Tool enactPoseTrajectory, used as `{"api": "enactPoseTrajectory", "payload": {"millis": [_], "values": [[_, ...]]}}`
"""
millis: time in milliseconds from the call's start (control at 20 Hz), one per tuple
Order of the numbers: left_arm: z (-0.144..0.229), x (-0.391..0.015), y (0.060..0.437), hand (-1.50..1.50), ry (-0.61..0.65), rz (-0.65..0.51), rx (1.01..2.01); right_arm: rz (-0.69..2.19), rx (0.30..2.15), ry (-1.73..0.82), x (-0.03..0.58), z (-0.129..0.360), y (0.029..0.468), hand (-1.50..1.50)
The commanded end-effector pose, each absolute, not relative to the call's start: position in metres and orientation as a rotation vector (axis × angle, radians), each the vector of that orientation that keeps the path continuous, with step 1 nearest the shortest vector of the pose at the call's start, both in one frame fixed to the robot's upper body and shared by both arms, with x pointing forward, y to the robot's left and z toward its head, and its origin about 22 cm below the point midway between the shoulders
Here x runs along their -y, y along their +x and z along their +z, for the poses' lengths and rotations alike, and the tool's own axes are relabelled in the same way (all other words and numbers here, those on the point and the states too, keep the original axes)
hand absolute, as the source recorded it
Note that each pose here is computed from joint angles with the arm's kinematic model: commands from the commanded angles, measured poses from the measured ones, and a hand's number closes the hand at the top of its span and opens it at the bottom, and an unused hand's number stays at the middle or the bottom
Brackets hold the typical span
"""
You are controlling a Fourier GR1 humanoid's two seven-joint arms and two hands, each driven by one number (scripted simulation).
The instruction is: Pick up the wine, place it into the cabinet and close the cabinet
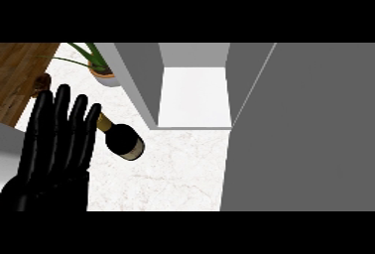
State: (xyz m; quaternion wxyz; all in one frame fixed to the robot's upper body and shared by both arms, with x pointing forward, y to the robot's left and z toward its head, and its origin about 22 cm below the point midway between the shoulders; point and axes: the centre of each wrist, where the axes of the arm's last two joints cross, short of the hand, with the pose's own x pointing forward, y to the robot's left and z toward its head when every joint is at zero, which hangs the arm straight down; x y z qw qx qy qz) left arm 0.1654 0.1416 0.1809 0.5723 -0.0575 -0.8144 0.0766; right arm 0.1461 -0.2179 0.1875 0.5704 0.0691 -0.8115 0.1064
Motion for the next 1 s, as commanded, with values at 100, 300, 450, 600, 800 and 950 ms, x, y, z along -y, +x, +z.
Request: {"api": "enactPoseTrajectory", "payload": {"millis": [100, 300, 450, 600, 800, 950], "values": [[0.188, -0.16, 0.167, -1.5, -0.086, 0.21, 1.894, 0.23, 1.971, 0.184, 0.215, 0.204, 0.114, -1.5], [0.172, -0.185, 0.179, -1.5, -0.055, 0.23, 1.895, 0.239, 1.939, 0.191, 0.214, 0.206, 0.126, -1.5], [0.183, -0.199, 0.184, -1.5, -0.048, 0.265, 1.859, 0.22, 1.945, 0.214, 0.214, 0.212, 0.116, -1.5], [0.161, -0.195, 0.197, -1.5, -0.043, 0.264, 1.815, 0.231, 1.953, 0.19, 0.225, 0.196, 0.13, -1.5], [0.135, -0.204, 0.189, -1.5, -0.061, 0.262, 1.779, 0.255, 1.929, 0.222, 0.216, 0.209, 0.113, -1.5], [0.122, -0.228, 0.202, -1.5, -0.07, 0.266, 1.754, 0.236, 1.949, 0.205, 0.219, 0.214, 0.122, -1.5]]}}
